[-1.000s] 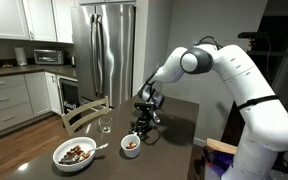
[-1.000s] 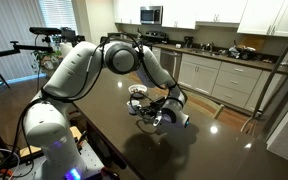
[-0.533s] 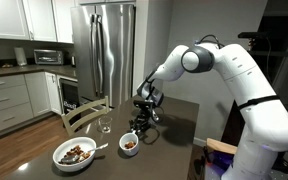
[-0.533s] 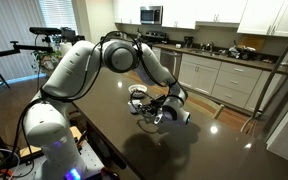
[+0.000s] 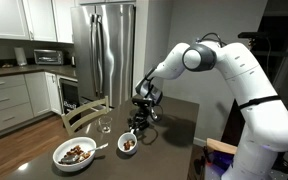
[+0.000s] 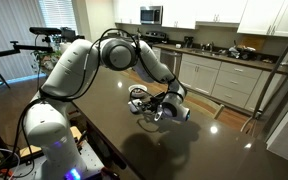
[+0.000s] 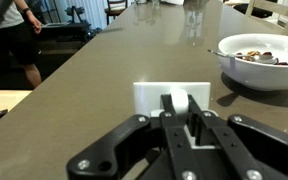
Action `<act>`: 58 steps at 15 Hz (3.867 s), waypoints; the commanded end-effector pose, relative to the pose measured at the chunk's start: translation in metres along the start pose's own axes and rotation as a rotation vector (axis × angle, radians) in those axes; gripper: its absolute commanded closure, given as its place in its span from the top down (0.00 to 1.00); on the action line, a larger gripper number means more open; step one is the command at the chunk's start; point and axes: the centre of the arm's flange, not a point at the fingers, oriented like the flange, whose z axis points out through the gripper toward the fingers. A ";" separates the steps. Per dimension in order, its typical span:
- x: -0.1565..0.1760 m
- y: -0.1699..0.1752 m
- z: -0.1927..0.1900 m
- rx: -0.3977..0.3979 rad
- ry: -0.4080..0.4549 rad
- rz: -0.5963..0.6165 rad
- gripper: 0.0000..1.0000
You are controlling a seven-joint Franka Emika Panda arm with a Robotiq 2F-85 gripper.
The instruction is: Slide the white mug to the right, pour the contents in the white mug into the bowl
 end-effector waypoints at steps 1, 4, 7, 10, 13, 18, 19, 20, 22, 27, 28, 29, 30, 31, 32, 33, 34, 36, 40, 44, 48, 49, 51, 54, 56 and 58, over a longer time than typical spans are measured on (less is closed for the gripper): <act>-0.009 0.001 -0.002 0.003 -0.015 0.019 0.07; -0.005 0.002 -0.004 0.008 -0.006 0.029 0.07; -0.001 0.002 -0.006 0.014 0.002 0.041 0.07; 0.003 0.002 -0.009 0.020 0.012 0.053 0.07; 0.006 0.004 -0.011 0.027 0.024 0.066 0.07; 0.012 0.005 -0.015 0.033 0.056 0.083 0.07; 0.012 0.005 -0.015 0.034 0.059 0.087 0.07; 0.013 0.005 -0.016 0.034 0.062 0.092 0.07; 0.015 0.006 -0.017 0.035 0.068 0.101 0.07; 0.018 0.007 -0.017 0.032 0.090 0.115 0.16; 0.018 0.008 -0.018 0.032 0.095 0.116 0.40; 0.019 0.008 -0.018 0.032 0.098 0.117 0.42; 0.019 0.008 -0.018 0.033 0.104 0.119 0.47; 0.020 0.008 -0.019 0.036 0.109 0.120 0.54; 0.020 0.008 -0.018 0.037 0.111 0.121 0.59; 0.021 0.008 -0.018 0.038 0.113 0.122 0.67; 0.021 0.008 -0.018 0.039 0.114 0.122 0.73; 0.020 0.008 -0.019 0.039 0.104 0.120 0.80; 0.019 0.008 -0.018 0.034 0.073 0.113 0.73; 0.018 0.008 -0.015 0.022 0.050 0.108 0.42; 0.015 0.009 -0.013 0.008 0.025 0.105 0.16; 0.015 0.009 -0.013 0.005 0.018 0.105 0.19; 0.014 0.009 -0.012 0.000 0.009 0.105 0.34; 0.014 0.009 -0.010 -0.007 0.001 0.106 0.52; 0.013 0.009 -0.010 -0.009 -0.003 0.106 0.63; 0.014 0.009 -0.010 -0.010 -0.003 0.107 0.71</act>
